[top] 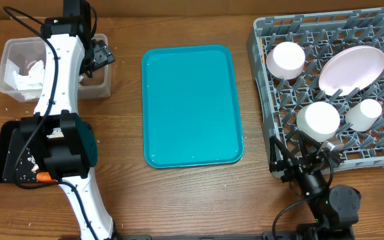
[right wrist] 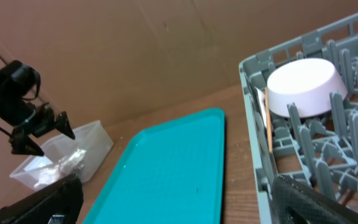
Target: Sort waste into correct bins and load items into the dishwasher rack
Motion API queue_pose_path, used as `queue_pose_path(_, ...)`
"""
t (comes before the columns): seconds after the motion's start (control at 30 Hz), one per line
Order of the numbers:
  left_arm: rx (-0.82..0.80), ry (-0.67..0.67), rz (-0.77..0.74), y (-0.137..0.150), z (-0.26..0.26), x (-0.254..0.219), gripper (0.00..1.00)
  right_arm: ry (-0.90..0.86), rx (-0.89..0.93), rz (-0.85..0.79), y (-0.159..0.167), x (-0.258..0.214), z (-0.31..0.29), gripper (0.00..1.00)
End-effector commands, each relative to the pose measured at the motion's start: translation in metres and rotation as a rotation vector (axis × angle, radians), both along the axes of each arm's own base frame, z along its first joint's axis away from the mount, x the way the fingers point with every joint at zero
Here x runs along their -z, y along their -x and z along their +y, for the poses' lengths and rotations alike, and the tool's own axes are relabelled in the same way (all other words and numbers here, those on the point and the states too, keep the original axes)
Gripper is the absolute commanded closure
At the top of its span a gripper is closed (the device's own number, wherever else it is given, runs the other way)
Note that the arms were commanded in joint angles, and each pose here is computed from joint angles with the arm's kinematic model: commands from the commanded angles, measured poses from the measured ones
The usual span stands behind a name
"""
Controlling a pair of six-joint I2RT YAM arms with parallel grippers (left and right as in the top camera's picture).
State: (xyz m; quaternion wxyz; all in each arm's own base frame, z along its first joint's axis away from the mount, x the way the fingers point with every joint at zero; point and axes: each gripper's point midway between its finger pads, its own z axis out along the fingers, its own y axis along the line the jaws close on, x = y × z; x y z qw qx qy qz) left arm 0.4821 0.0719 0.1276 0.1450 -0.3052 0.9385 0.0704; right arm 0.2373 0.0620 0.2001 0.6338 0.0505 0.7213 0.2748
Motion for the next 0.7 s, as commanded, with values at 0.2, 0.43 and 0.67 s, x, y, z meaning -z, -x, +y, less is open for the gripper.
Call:
queue_pose_path(0.2, -0.023, 0.007, -0.033, -0.004, 0.0, -0.009, 0.0, 0.011, 0.19, -0.059, -0.007, 0.02, -0.036, 0.0)
queue_pose_path(0.43, -0.023, 0.007, -0.033, -0.004, 0.0, -0.009, 0.0, 0.016, 0.303, -0.048, -0.009, 0.025, -0.062, 0.0)
queue_pose_path(0.67, -0.023, 0.007, -0.033, -0.004, 0.0, -0.009, 0.0, 0.171, 0.343, -0.057, -0.009, 0.029, -0.071, 0.0)
